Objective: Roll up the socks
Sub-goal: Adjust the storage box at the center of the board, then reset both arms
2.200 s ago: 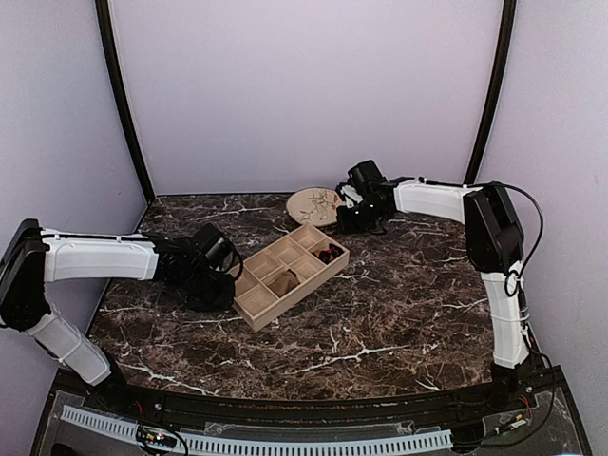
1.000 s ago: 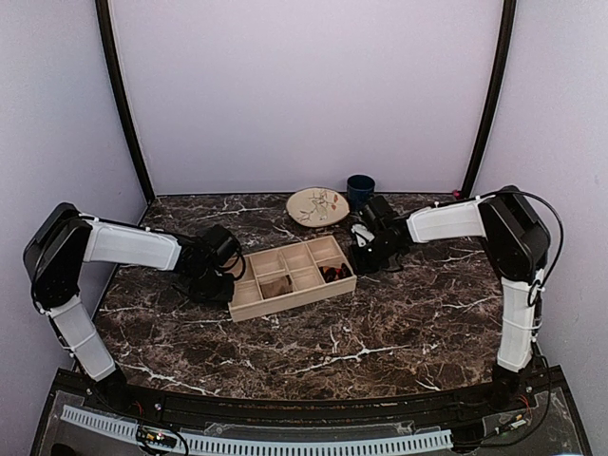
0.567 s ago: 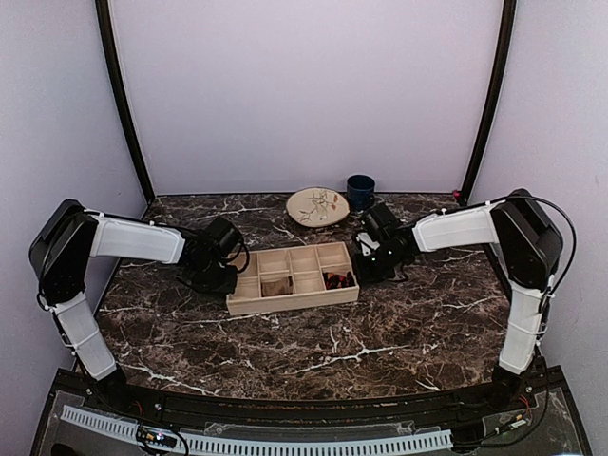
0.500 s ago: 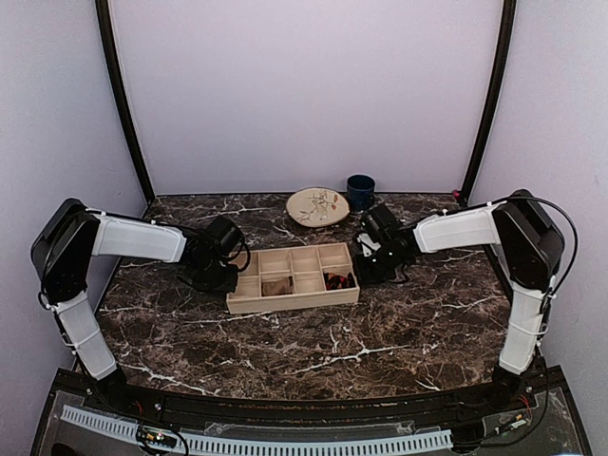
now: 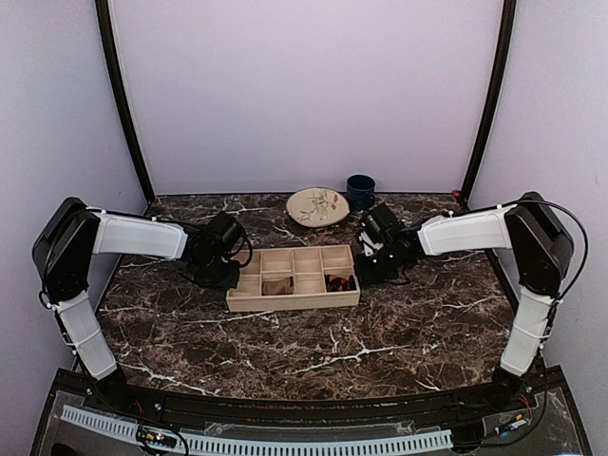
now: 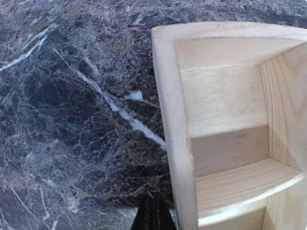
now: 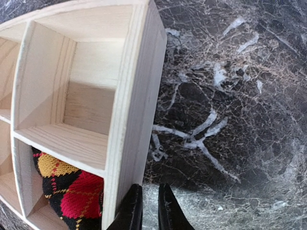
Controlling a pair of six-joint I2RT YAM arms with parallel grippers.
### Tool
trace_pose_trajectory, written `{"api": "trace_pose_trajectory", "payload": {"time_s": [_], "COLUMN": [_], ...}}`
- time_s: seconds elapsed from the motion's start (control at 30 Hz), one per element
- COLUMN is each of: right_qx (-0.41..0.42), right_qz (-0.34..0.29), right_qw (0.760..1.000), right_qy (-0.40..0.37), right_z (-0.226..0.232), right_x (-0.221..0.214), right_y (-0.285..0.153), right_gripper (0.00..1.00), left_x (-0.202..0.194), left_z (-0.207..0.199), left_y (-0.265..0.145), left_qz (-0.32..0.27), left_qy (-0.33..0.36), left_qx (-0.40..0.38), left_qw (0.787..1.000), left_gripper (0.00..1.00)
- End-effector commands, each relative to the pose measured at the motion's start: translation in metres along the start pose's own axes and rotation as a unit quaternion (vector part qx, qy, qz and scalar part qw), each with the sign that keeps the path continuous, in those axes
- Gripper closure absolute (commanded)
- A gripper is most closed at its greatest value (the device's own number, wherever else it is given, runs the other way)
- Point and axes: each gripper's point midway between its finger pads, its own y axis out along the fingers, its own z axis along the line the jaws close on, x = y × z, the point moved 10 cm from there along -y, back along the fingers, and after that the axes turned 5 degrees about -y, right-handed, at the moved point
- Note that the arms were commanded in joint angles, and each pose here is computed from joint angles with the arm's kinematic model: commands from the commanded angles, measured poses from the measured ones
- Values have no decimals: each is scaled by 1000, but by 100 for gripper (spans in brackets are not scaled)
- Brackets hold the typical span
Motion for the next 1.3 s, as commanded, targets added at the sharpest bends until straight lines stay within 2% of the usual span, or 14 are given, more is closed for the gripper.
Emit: {"api": "trace_pose_trajectory", "payload": {"time_s": [0.0, 0.13, 0.17, 0.2, 0.23, 0.3, 0.43, 0.57, 0.7, 0.73, 0.8, 1.03, 1.1, 1.27], "right_qx": [34, 15, 8, 0, -9, -29, -52, -77, -112, -120, -140, -173, -179, -184], "right_qz": [-78, -103, -113, -123, -134, -157, -200, -232, -252, -257, -268, -272, -272, -291], "right_qw": [996, 994, 993, 992, 991, 987, 978, 969, 960, 958, 951, 943, 942, 935], "right_qy": [-13, -13, -13, -13, -12, -7, 12, 35, 49, 52, 61, 80, 82, 86], "right_z": [21, 17, 15, 13, 11, 3, -17, -36, -52, -54, -59, -69, -69, -71], "right_x": [23, 32, 35, 38, 42, 49, 59, 64, 58, 56, 54, 49, 47, 44], "right_y": [-25, -34, -38, -41, -46, -57, -79, -99, -119, -123, -131, -145, -148, -158], "right_gripper": [87, 83, 77, 15, 2, 0, 0, 0, 0, 0, 0, 0, 0, 0], "left_x": [17, 21, 24, 26, 29, 38, 54, 59, 56, 55, 55, 57, 59, 58], "left_z": [-7, -2, -1, 2, 4, 11, 25, 38, 51, 53, 54, 52, 60, 63], "left_y": [-33, -48, -55, -63, -72, -98, -150, -197, -228, -231, -235, -226, -223, -221], "left_qz": [-40, -57, -66, -77, -91, -140, -256, -384, -469, -481, -491, -472, -471, -468], "left_qy": [-4, -4, -5, -7, -7, -12, -21, -23, -22, -21, -13, 5, -3, -4], "left_qx": [-37, -23, -20, -15, -11, 0, 8, -19, -30, -27, -20, 4, 16, 16], "left_qw": [999, 998, 998, 997, 996, 990, 966, 923, 882, 876, 871, 881, 882, 884], "left_gripper": [100, 100, 100, 100, 100, 99, 85, 62, 42, 35, 29, 11, 2, 1]}}
